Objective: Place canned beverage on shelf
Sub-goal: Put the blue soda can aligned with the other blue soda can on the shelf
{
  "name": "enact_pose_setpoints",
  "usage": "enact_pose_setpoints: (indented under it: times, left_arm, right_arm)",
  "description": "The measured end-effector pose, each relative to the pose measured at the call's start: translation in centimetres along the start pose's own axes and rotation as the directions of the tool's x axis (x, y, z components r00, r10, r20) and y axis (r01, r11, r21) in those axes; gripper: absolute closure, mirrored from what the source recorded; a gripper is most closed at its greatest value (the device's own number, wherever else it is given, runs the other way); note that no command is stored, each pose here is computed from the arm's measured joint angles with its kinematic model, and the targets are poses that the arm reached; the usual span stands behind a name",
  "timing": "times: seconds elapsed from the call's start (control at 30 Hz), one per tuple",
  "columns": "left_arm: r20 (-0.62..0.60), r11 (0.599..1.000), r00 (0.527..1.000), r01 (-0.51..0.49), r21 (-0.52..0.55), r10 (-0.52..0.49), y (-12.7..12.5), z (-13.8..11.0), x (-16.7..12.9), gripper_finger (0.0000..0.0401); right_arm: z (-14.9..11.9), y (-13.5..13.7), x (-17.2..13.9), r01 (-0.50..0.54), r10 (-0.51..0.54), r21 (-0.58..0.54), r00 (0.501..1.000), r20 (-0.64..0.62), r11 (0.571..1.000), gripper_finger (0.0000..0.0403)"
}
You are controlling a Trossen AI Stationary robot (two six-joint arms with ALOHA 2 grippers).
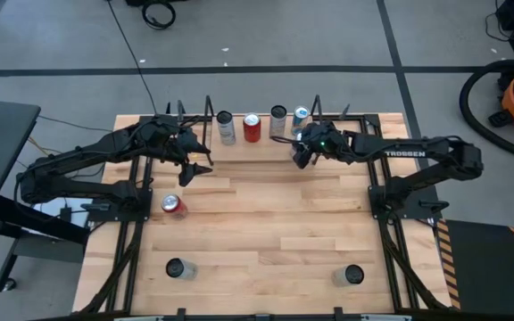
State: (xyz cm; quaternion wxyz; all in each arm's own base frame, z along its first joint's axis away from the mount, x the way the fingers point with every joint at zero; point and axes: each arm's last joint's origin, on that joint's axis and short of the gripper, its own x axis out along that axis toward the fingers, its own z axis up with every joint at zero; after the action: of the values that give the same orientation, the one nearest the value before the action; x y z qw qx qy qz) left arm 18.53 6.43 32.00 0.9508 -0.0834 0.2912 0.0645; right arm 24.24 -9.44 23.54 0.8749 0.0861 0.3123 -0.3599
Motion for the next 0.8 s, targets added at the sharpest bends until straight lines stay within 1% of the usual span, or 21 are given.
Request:
enact_pose_setpoints:
  times: [0.23,0.3,0.53,0.8]
  left_arm:
    - [0.000,1.000,1.000,0.000,0.000,0.000,0.0,0.0,0.0,0.0083]
    - [0.000,1.000,1.000,0.000,0.000,0.000,0.0,0.0,0.0,0.0083]
    - [0.000,1.000,1.000,0.000,0.000,0.000,0.0,0.0,0.0,0.0083]
    - [0.000,1.000,1.000,0.000,-0.001,0.000,0.0,0.0,0.0,0.0083]
  right_arm:
    - [-0.1,0.2,0.7,0.009,-0.009,-0.034,1.000,0.001,0.999,0.0143]
    - [-0.1,0.2,0.6,0.021,-0.021,-0.036,1.000,0.007,0.999,0.0143]
    - [0.0,-0.2,-0.3,0.014,-0.013,-0.049,1.000,0.018,0.999,0.0143]
    - [0.2,-0.6,-0.3,0.023,-0.022,-0.054,0.999,0.028,0.998,0.0141]
